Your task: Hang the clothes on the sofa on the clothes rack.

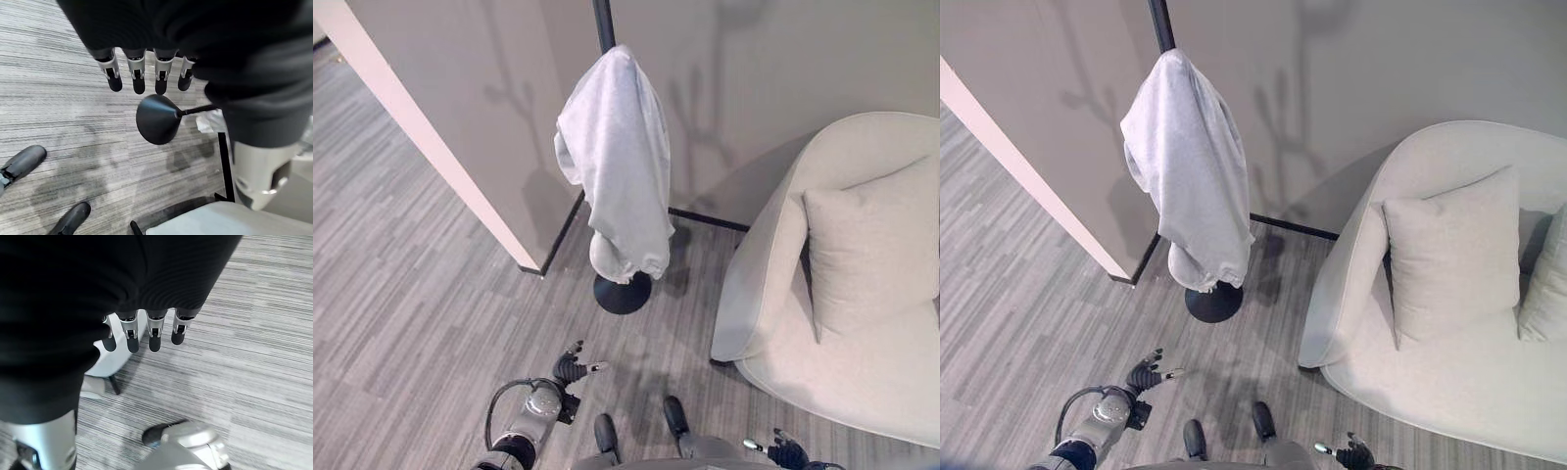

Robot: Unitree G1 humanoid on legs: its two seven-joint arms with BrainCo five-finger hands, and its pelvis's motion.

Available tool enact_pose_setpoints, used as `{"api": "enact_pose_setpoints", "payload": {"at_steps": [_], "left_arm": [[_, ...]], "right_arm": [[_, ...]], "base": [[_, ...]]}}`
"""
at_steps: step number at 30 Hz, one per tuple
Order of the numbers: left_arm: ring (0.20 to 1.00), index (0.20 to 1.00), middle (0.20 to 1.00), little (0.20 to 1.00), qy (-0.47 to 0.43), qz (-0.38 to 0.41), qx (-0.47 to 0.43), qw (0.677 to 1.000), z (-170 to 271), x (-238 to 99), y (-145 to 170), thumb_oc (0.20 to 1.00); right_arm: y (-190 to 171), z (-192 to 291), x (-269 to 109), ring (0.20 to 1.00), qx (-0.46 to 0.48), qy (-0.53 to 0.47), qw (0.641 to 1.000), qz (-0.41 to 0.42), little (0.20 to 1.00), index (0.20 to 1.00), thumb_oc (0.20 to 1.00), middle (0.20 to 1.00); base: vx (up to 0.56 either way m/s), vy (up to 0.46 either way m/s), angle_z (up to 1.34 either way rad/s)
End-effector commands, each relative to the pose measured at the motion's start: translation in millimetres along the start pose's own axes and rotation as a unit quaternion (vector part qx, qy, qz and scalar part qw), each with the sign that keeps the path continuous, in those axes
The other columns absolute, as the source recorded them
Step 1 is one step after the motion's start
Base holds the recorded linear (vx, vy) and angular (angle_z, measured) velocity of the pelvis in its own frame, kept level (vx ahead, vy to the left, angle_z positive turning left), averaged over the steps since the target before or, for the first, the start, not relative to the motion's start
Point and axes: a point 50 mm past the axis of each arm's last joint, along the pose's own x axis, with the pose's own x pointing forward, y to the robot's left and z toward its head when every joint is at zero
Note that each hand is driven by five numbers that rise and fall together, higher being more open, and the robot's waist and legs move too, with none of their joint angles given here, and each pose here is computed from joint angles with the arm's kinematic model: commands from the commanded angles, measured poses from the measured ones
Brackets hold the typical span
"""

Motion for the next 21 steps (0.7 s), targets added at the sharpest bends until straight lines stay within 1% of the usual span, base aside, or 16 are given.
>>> {"api": "enact_pose_setpoints", "payload": {"at_steps": [1, 12, 17, 19, 21], "left_arm": [[1.000, 1.000, 1.000, 1.000, -0.005, -0.006, 0.023, 1.000, 4, 3, 5, 1.000], [1.000, 1.000, 1.000, 1.000, 0.021, 0.014, 0.010, 1.000, -14, -4, 11, 1.000], [1.000, 1.000, 1.000, 1.000, 0.048, 0.034, -0.016, 0.998, -31, -10, 15, 1.000], [1.000, 1.000, 1.000, 1.000, 0.073, 0.036, -0.038, 0.996, -45, -16, 11, 1.000], [1.000, 1.000, 1.000, 1.000, 0.080, 0.046, -0.090, 0.992, -49, -18, 9, 1.000]], "right_arm": [[-7, 32, 6, 1.000, 0.024, -0.048, 0.999, -0.008, 1.000, 1.000, 1.000, 1.000], [-14, 53, 6, 1.000, -0.004, -0.095, 0.995, -0.007, 1.000, 1.000, 1.000, 1.000], [-9, 66, 6, 1.000, -0.028, -0.117, 0.993, 0.004, 1.000, 1.000, 1.000, 1.000], [-7, 64, 6, 1.000, -0.035, -0.113, 0.993, 0.008, 1.000, 1.000, 1.000, 1.000], [-7, 61, 6, 1.000, -0.032, -0.106, 0.994, 0.006, 1.000, 1.000, 1.000, 1.000]], "base": [[0.06, -0.032, 0.01], [0.03, -0.046, 0.19], [0.02, -0.072, 0.34], [0.02, -0.045, 0.20], [0.00, -0.029, 0.17]]}}
